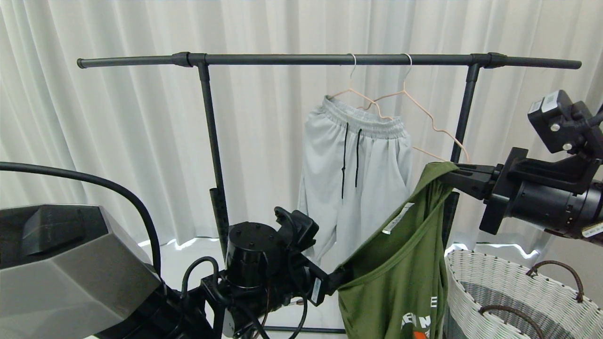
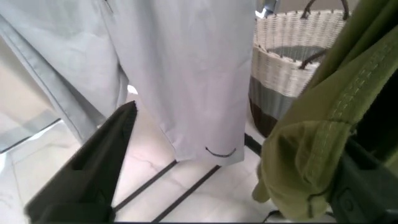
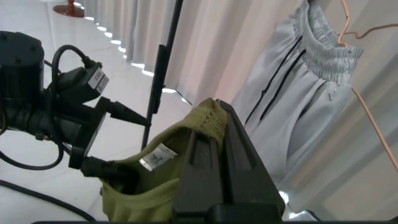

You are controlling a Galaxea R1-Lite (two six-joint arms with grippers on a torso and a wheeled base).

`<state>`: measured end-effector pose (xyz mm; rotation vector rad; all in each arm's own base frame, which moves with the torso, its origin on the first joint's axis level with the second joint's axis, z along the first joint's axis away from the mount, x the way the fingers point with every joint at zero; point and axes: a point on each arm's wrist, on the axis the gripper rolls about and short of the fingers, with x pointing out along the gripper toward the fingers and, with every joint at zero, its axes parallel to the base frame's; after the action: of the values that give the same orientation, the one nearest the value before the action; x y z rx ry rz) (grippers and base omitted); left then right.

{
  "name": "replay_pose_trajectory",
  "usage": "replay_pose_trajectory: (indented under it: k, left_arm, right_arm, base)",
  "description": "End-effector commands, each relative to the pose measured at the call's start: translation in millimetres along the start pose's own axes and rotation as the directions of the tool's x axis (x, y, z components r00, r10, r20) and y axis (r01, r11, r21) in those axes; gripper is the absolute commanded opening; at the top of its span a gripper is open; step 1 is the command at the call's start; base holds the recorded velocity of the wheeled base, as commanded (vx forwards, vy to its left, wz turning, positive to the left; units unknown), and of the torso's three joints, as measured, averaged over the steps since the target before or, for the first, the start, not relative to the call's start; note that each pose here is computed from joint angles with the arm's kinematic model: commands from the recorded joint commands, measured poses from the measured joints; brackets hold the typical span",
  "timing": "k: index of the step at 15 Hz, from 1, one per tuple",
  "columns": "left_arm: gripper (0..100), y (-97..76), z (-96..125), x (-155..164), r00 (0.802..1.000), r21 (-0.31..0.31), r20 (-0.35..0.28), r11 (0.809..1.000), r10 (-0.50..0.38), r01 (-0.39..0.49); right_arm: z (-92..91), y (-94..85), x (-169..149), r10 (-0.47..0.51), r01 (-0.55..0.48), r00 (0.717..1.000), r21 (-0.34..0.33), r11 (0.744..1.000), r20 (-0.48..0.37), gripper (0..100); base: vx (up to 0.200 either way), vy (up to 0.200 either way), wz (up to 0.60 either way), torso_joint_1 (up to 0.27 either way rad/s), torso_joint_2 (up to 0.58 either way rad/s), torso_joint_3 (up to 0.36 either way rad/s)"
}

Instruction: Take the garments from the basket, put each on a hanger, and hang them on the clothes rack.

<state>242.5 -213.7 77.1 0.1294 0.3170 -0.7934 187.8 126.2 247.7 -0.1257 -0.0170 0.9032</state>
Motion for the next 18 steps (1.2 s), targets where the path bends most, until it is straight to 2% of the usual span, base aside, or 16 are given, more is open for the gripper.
replay_pose_trajectory:
  k: [1,4,5,7,8,10,12,15,17,18]
  left_arm:
    - [0,0.4,-3.4,-4.2,1.000,0.003,0.007,1.000,0.012,-0.012]
    - [0,5.1,-14.0,-18.4,0.997,0.089,0.057,0.994,0.052,-0.057]
    - [0,13.9,-14.2,-26.2,0.991,0.139,0.101,0.985,0.086,-0.099]
    - [0,28.7,3.7,-41.6,0.975,0.144,0.172,0.975,0.142,-0.167]
    - [0,34.2,15.4,-51.8,0.970,0.137,0.180,0.972,0.164,-0.190]
    - [0,38.3,57.1,-82.3,0.970,0.125,0.151,0.970,0.189,-0.208]
    - [0,38.9,108.0,-112.2,0.972,0.105,0.125,0.971,0.199,-0.213]
    - [0,40.3,176.0,-144.5,0.963,0.094,0.092,0.961,0.253,-0.261]
    - [0,39.3,200.4,-150.4,0.956,0.095,0.143,0.958,0.255,-0.270]
    - [0,38.1,204.8,-150.4,0.955,0.097,0.157,0.959,0.250,-0.267]
  right_arm:
    - [1.2,0.2,-1.8,-0.004,0.004,1.000,0.000,1.000,0.005,0]
    - [-1.8,-5.1,-4.4,-0.030,0.030,1.000,0.003,1.000,-0.006,0]
    - [-6.2,-7.4,-6.5,-0.042,0.042,0.999,0.008,0.999,-0.020,0]
    - [-13.7,-10.2,-12.2,-0.065,0.066,0.997,0.018,0.998,-0.043,0]
    - [-17.3,-10.8,-15.6,-0.074,0.075,0.996,0.022,0.997,-0.053,0]
    - [-23.5,-10.6,-18.9,-0.080,0.083,0.994,0.029,0.996,-0.073,0]
    - [-20.5,-12.6,-19.4,-0.090,0.092,0.994,0.023,0.996,-0.058,0]
    - [2.3,-25.1,-20.8,-0.148,0.149,0.987,-0.019,0.989,0.057,0]
    - [21.2,-33.0,-22.8,-0.176,0.180,0.977,-0.022,0.983,0.119,0]
    - [26.9,-34.1,-22.9,-0.177,0.181,0.975,-0.019,0.983,0.137,0]
  base:
    - [0.000,0.000,0.00,0.000,0.00,0.000]
    - [0.000,0.000,0.00,0.000,0.00,0.000]
    - [0.000,0.000,0.00,0.000,0.00,0.000]
    - [0.000,0.000,0.00,0.000,0.00,0.000]
    - [0.000,0.000,0.00,0.000,0.00,0.000]
    - [0.000,0.000,0.00,0.000,0.00,0.000]
    - [0.000,0.000,0.00,0.000,0.00,0.000]
    - [0.000,0.000,0.00,0.000,0.00,0.000]
    - [0.000,0.000,0.00,0.000,0.00,0.000]
    - [0.000,0.000,0.00,0.000,0.00,0.000]
